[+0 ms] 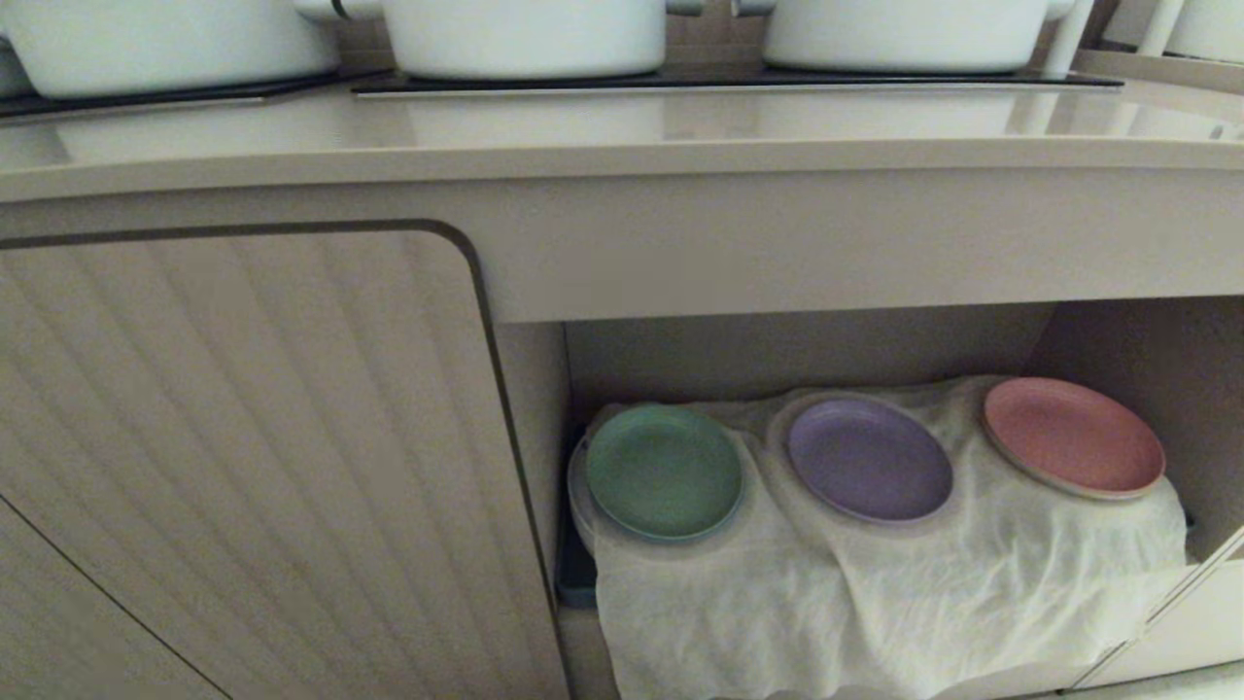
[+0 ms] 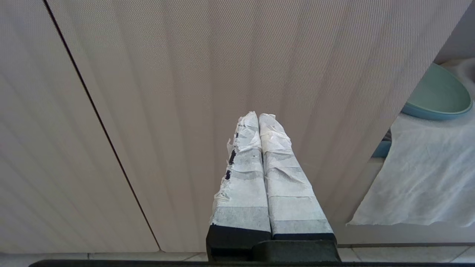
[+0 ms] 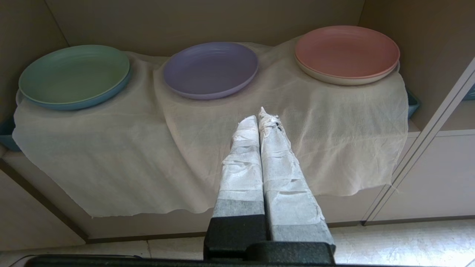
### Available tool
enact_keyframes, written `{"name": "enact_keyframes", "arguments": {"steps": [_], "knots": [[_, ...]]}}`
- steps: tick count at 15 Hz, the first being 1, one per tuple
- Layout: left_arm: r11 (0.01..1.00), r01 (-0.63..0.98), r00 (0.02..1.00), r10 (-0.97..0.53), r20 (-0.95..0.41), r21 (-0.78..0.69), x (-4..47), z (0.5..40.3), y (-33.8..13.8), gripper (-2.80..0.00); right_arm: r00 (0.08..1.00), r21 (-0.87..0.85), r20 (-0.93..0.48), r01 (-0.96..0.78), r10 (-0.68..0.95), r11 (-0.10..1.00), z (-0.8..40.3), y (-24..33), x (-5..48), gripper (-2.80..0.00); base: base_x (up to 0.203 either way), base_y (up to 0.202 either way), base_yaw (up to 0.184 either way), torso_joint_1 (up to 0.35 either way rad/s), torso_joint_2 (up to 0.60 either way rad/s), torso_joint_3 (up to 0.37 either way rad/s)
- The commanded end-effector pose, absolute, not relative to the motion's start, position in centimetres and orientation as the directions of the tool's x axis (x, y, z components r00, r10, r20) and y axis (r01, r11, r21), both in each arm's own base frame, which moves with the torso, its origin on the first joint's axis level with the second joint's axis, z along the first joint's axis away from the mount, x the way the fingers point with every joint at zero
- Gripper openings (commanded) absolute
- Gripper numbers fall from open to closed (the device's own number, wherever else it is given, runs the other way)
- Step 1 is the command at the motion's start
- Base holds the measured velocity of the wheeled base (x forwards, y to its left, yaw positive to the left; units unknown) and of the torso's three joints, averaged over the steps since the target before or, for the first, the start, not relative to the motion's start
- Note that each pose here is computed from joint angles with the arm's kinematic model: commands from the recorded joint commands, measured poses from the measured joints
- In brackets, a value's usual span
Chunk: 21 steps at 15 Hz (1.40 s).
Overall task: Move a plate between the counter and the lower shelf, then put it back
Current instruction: Pick up the plate in the cupboard
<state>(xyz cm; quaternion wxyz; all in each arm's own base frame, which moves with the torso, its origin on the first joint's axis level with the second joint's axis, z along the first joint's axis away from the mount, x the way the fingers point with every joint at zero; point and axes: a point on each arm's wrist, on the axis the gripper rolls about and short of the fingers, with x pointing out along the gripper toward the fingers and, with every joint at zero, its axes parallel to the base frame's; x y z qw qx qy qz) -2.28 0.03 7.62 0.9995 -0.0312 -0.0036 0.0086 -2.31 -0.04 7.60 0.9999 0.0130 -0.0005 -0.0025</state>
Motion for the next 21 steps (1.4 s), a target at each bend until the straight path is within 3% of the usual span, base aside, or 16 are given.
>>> {"name": "enact_keyframes", "arguments": {"steps": [1, 16, 21], "knots": [[0.998, -0.018, 1.0, 0.018, 0.008, -0.064, -2.3, 7.6, 0.0, -2.8, 1.0, 0.025, 0.002, 0.005, -0.005, 1.0, 7.6, 0.0, -2.3, -2.8, 0.0, 0.0, 0.0, 0.0, 0.0, 0.0], [0.998, -0.018, 1.0, 0.018, 0.008, -0.066, -2.3, 7.6, 0.0, -2.8, 1.0, -0.03, -0.011, -0.011, 0.011, 0.999, 7.6, 0.0, -2.3, -2.8, 0.0, 0.0, 0.0, 0.0, 0.0, 0.0], [0.998, -0.016, 1.0, 0.017, 0.008, -0.066, -2.3, 7.6, 0.0, -2.8, 0.998, -0.04, -0.024, -0.054, 0.053, 0.998, 9.2, 0.1, -3.2, -2.8, 0.0, 0.0, 0.0, 0.0, 0.0, 0.0]]}}
